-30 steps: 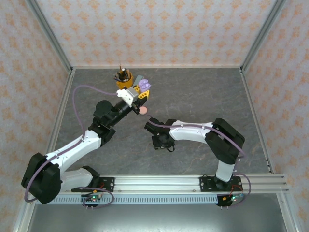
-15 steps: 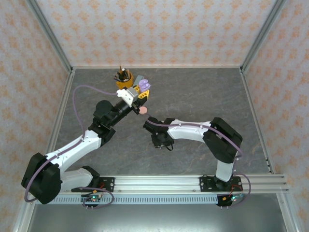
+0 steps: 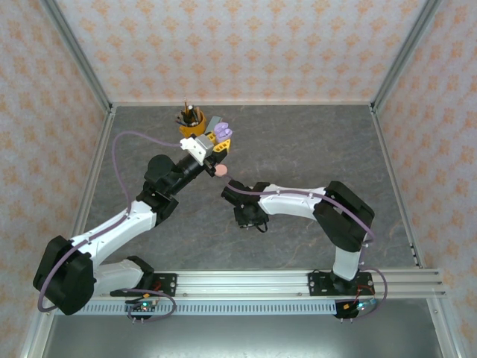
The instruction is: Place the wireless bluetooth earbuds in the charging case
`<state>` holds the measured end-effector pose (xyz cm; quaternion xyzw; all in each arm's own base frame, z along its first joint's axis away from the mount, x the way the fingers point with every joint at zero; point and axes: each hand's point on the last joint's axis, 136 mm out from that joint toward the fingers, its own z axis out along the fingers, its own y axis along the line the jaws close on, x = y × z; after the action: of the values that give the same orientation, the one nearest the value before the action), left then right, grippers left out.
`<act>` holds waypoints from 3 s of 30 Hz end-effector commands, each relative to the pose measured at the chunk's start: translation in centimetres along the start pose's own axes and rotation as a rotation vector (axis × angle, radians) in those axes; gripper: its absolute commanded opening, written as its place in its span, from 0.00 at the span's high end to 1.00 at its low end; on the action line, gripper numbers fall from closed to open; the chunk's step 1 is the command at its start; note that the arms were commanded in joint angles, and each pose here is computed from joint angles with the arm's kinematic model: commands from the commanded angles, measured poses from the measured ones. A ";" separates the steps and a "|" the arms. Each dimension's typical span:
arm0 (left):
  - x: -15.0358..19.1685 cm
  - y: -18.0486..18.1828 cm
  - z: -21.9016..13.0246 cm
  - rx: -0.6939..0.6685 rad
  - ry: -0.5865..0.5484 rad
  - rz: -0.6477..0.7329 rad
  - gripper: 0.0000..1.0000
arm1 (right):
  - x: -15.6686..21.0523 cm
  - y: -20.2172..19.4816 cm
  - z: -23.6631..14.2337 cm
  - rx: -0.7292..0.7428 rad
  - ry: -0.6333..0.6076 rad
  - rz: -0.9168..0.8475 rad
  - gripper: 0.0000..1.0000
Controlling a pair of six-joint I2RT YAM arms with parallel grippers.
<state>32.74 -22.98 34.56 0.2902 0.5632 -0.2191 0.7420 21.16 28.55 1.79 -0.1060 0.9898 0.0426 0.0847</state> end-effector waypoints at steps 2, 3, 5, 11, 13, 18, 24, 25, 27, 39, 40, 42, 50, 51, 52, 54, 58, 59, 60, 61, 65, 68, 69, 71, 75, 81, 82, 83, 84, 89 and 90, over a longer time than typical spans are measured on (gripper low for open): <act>-0.9 0.1 -0.3 -0.014 -0.034 -0.001 1.00 | 0.5 -0.9 0.1 0.021 0.004 0.037 0.67; -0.8 0.0 -0.3 -0.014 -0.033 -0.001 1.00 | 0.5 -1.1 0.0 0.024 0.005 0.046 0.66; -0.8 0.1 -0.4 -0.015 -0.033 -0.003 1.00 | 0.6 -1.2 -0.2 0.028 0.009 0.059 0.65; -0.8 0.1 -0.4 -0.016 -0.033 -0.003 1.00 | 1.0 -1.2 0.1 0.029 0.020 0.077 0.66; -0.9 0.1 -0.5 -0.019 -0.035 -0.002 1.00 | 1.1 -1.2 0.1 0.028 0.024 0.080 0.68; -1.0 0.1 -0.5 -0.019 -0.036 -0.002 1.00 | 1.3 -0.7 -0.1 0.017 0.028 0.074 0.73; -1.1 0.1 -0.5 -0.019 -0.038 -0.002 1.00 | 1.4 -0.4 -0.3 0.009 0.025 0.072 0.79; -1.0 0.1 -0.5 -0.019 -0.037 -0.002 1.00 | 1.4 -0.4 -0.3 0.008 0.024 0.074 0.79; -1.1 0.1 -0.5 -0.019 -0.038 -0.001 1.00 | 1.3 -0.3 -0.6 -0.001 0.011 0.076 0.79; -1.4 0.1 -0.6 -0.019 -0.040 -0.002 1.00 | -0.3 -0.2 -3.3 -0.010 -0.069 -0.013 0.81; -1.4 0.1 -0.7 -0.019 -0.040 -0.002 1.00 | -0.4 -0.3 -3.5 -0.006 -0.076 -0.030 0.81; -1.4 0.1 -0.7 -0.019 -0.040 -0.002 1.00 | -0.5 -0.7 -3.7 0.011 -0.086 -0.065 0.81; -1.5 0.1 -0.8 -0.018 -0.040 -0.003 1.00 | -1.0 -2.4 -4.0 0.096 -0.126 -0.130 0.81; -1.5 0.1 -0.8 -0.019 -0.041 -0.002 1.00 | -1.1 -2.6 -4.0 0.107 -0.132 -0.132 0.81; -1.6 0.1 -0.8 -0.019 -0.041 -0.001 1.00 | -1.2 -2.9 -4.0 0.121 -0.140 -0.134 0.81; -1.5 0.1 -0.9 -0.018 -0.039 0.000 1.00 | -1.5 -3.4 -4.3 0.139 -0.170 -0.133 0.81; -1.3 0.1 -0.9 -0.021 -0.033 0.005 1.00 | -2.5 -4.3 -6.0 0.154 -0.244 -0.123 0.81; -1.4 0.1 -1.0 -0.023 -0.034 0.006 1.00 | -2.8 -4.5 -6.5 0.156 -0.265 -0.119 0.81; -1.3 0.1 -1.0 -0.023 -0.033 0.006 1.00 | -3.2 -4.8 -7.3 0.155 -0.289 -0.114 0.81; -1.3 0.1 -0.9 -0.023 -0.031 0.006 1.00 | -3.6 -5.0 -8.2 0.153 -0.314 -0.109 0.81; -1.0 0.1 -0.9 -0.021 -0.026 0.005 1.00 | -4.9 -6.0 -11.7 0.145 -0.405 -0.090 0.81; -0.9 0.1 -0.9 -0.023 -0.022 0.006 1.00 | -5.9 -7.0 -14.8 0.140 -0.475 -0.071 0.81; -0.8 0.1 -0.8 -0.022 -0.021 0.005 1.00 | -6.2 -7.4 -15.9 0.134 -0.501 -0.064 0.81; -0.8 0.0 -0.8 -0.019 -0.020 0.005 1.00 | -6.9 -8.0 -18.0 0.121 -0.546 -0.049 0.81; -0.5 -0.1 -0.6 -0.012 -0.012 -0.001 1.00 | -8.2 -8.5 -22.6 0.079 -0.648 -0.034 0.80; 0.2 -0.5 -0.1 0.019 0.003 -0.011 1.00 | -10.2 -7.6 -28.3 0.027 -0.766 -0.055 0.80; 0.3 -0.6 0.1 0.027 0.006 -0.012 1.00 | -10.6 -7.4 -29.2 0.014 -0.786 -0.059 0.79; 0.4 -0.7 0.2 0.035 0.011 -0.016 1.00 | -10.8 -7.1 -30.0 0.000 -0.802 -0.062 0.79; 0.7 -0.8 0.3 0.041 0.016 -0.017 1.00 | -11.1 -6.8 -30.8 -0.015 -0.819 -0.064 0.79; 1.7 -1.6 0.7 0.089 0.043 -0.022 1.00 | -12.4 -5.2 -33.6 -0.085 -0.875 -0.088 0.79; 1.9 -1.8 0.8 0.104 0.051 -0.021 1.00 | -12.7 -4.8 -34.0 -0.101 -0.883 -0.094 0.79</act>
<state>33.14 -23.96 31.77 0.3101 0.5860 -0.2305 0.7122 28.68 22.20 35.93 -0.1087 0.8578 0.1210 0.4875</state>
